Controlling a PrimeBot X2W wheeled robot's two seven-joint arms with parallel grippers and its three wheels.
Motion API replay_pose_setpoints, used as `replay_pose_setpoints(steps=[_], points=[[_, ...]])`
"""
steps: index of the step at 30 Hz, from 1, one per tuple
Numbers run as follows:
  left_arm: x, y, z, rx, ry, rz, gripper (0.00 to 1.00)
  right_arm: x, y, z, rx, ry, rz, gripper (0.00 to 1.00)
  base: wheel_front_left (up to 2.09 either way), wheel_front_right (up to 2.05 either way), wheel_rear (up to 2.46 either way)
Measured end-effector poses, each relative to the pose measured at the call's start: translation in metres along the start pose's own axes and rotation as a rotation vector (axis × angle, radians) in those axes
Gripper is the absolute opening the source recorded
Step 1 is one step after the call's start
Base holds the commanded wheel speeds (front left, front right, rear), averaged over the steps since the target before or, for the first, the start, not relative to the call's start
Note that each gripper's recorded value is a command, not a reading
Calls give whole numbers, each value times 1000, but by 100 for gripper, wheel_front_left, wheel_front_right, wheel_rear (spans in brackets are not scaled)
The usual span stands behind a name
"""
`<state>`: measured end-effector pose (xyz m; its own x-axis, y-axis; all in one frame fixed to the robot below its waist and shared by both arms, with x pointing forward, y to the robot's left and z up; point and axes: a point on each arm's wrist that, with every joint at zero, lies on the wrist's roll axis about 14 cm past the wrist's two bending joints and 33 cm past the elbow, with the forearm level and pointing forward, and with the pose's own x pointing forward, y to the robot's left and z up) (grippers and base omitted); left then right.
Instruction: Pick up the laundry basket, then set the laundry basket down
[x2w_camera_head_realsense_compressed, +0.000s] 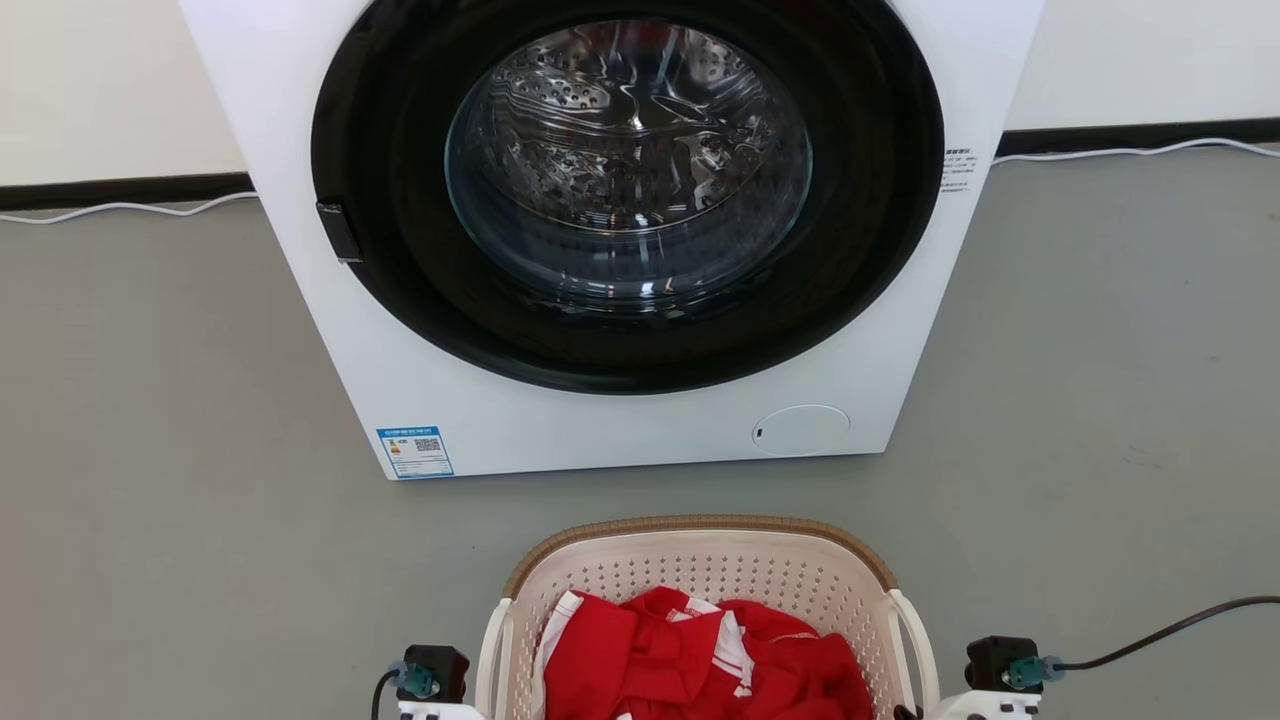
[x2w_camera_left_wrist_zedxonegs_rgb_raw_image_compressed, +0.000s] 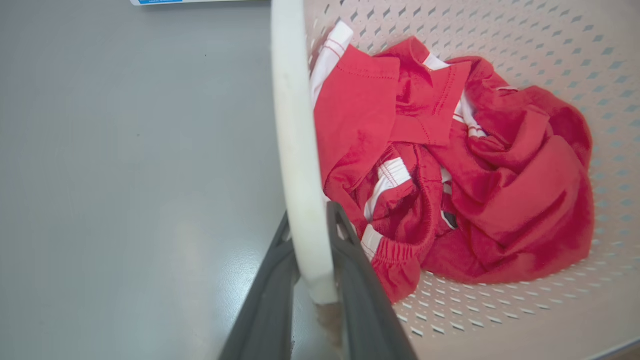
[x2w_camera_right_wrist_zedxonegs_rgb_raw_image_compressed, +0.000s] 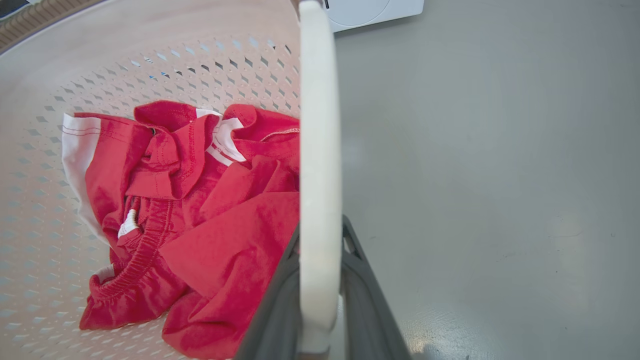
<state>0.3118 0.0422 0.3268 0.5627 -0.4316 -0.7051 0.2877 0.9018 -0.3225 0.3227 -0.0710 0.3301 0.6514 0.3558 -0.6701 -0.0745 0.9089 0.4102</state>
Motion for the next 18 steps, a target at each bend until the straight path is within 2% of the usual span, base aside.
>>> replay_pose_setpoints(steps=[18], points=[[4,3,4,7,0,4,0,5,2,3,8,-6,7,0,0,0,0]])
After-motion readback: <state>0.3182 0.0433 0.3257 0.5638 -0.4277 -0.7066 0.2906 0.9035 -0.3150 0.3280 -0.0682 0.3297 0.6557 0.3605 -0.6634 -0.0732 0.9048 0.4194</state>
